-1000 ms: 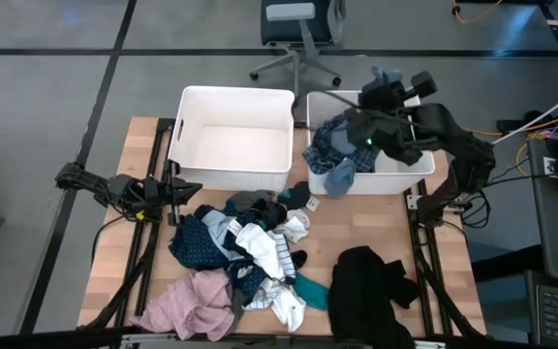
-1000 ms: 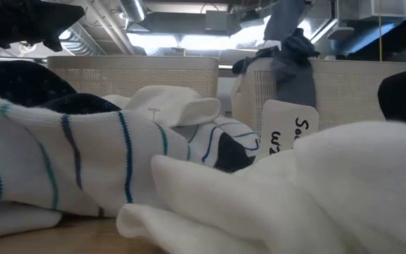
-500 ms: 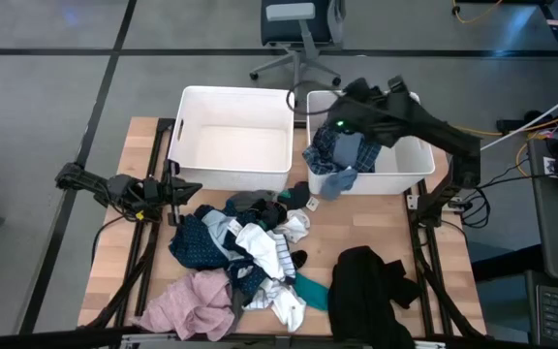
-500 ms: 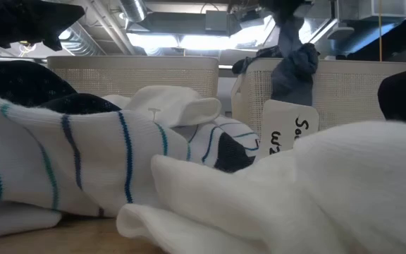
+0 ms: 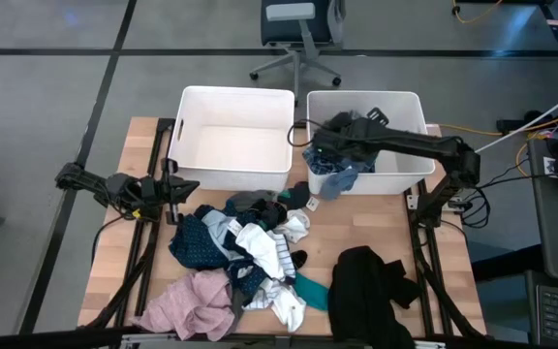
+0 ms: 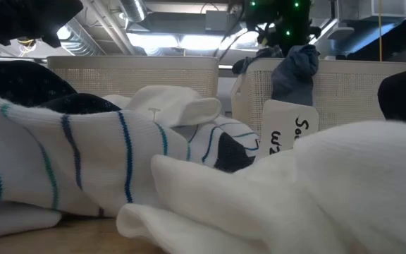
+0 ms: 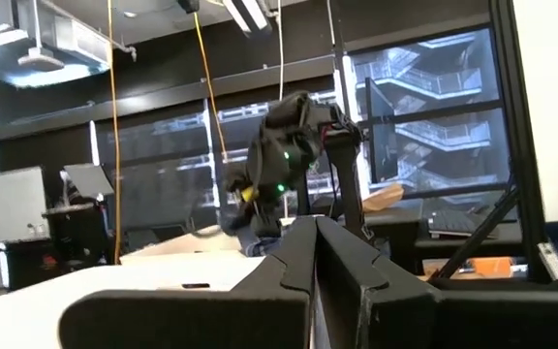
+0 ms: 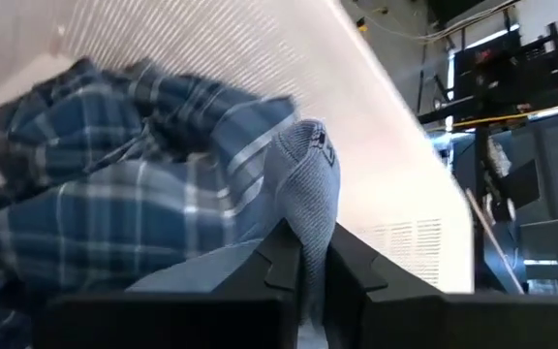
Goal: Sort clothes
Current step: Put the blue socks into the right white bin
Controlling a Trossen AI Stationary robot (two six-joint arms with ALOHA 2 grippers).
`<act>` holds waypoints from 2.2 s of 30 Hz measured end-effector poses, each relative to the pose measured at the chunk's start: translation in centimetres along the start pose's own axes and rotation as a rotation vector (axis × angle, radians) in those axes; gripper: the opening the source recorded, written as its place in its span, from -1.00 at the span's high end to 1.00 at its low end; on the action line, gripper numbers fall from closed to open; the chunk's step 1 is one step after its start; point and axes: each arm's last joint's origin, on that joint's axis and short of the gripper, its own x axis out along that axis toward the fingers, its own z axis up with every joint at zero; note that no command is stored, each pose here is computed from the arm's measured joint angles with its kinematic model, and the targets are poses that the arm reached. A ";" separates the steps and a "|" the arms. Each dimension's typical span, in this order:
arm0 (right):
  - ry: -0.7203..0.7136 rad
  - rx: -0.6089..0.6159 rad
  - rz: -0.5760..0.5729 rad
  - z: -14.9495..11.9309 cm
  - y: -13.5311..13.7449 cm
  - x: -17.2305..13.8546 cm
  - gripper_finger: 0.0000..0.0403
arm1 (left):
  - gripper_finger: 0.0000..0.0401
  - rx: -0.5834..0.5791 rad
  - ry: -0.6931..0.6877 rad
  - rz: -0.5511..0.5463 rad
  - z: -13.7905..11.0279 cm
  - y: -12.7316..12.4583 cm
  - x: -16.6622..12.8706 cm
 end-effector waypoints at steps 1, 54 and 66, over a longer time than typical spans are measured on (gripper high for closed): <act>0.012 -0.006 0.009 -0.2 0.2 0.2 0.85 | 0.99 0.013 0.001 0.000 0.0 0.0 0.0; -0.417 -0.275 0.280 -16.7 7.5 -14.7 -0.18 | 0.99 -0.008 -0.033 0.013 0.3 0.1 0.0; -0.555 -0.225 0.129 -16.9 9.1 -10.7 -0.17 | 0.99 -0.004 -0.033 0.013 0.3 0.1 0.0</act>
